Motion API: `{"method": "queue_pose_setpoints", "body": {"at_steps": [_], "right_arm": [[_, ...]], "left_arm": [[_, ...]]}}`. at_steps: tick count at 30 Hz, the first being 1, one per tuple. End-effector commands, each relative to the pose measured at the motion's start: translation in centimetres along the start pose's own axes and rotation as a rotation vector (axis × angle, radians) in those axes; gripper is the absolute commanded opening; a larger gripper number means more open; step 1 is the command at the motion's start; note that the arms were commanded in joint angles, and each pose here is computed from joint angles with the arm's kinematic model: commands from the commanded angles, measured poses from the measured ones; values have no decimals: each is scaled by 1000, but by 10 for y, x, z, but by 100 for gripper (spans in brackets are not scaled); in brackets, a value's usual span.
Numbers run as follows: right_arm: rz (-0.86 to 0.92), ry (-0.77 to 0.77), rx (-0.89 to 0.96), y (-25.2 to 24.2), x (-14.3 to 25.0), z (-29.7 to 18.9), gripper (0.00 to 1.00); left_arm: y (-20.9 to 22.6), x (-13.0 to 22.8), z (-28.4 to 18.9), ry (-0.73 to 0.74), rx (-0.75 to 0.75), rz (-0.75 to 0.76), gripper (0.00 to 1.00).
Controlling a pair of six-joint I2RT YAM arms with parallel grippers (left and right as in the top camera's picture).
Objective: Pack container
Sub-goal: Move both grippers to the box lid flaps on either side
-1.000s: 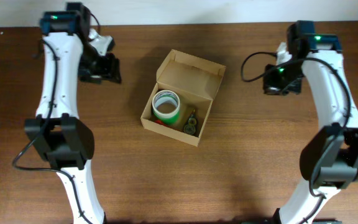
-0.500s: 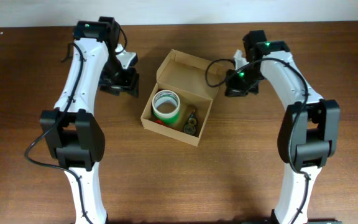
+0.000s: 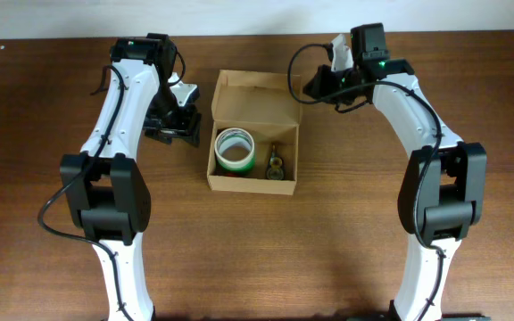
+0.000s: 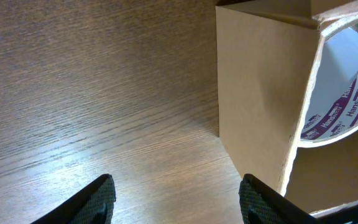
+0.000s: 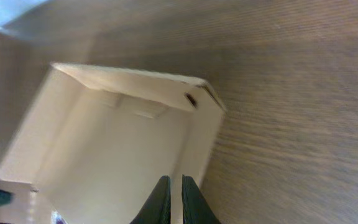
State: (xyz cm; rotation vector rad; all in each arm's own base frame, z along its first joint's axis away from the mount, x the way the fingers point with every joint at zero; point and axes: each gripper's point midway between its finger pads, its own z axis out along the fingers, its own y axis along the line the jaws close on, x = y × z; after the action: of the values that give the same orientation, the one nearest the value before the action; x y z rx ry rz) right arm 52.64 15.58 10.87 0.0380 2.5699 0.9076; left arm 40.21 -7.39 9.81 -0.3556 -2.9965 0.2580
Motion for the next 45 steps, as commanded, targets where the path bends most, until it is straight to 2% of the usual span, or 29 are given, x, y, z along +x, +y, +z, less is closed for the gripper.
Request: {"method": "queue_pose_setpoints", "body": {"at_steps": [1,6,8,16,21,25,36,45], "right_arm": [[61,32,-59,3,6,11,8],[98,53,-39,-9,10,5,8],[129,67,-24,-18,13,0,8],[174,99,16,-51,19,-19,4],[179,116,31,-56,24,-22,4],[166,118,31,-51,25,-18,4],[147,120,84,-53,28,-13,5],[131,132,94,-56,31,-14,5]], "left_arm": [[-1,1,-4,-11,-3,14,64],[2,-17,-5,-85,-12,-5,65],[1,-29,-7,-134,-7,-10,68],[-14,-62,-12,-273,196,0,70],[-12,-56,9,-200,238,-31,68],[-24,-50,29,-127,261,-27,61],[-65,-45,48,-60,227,34,61],[-60,-46,51,-58,179,6,62]]}}
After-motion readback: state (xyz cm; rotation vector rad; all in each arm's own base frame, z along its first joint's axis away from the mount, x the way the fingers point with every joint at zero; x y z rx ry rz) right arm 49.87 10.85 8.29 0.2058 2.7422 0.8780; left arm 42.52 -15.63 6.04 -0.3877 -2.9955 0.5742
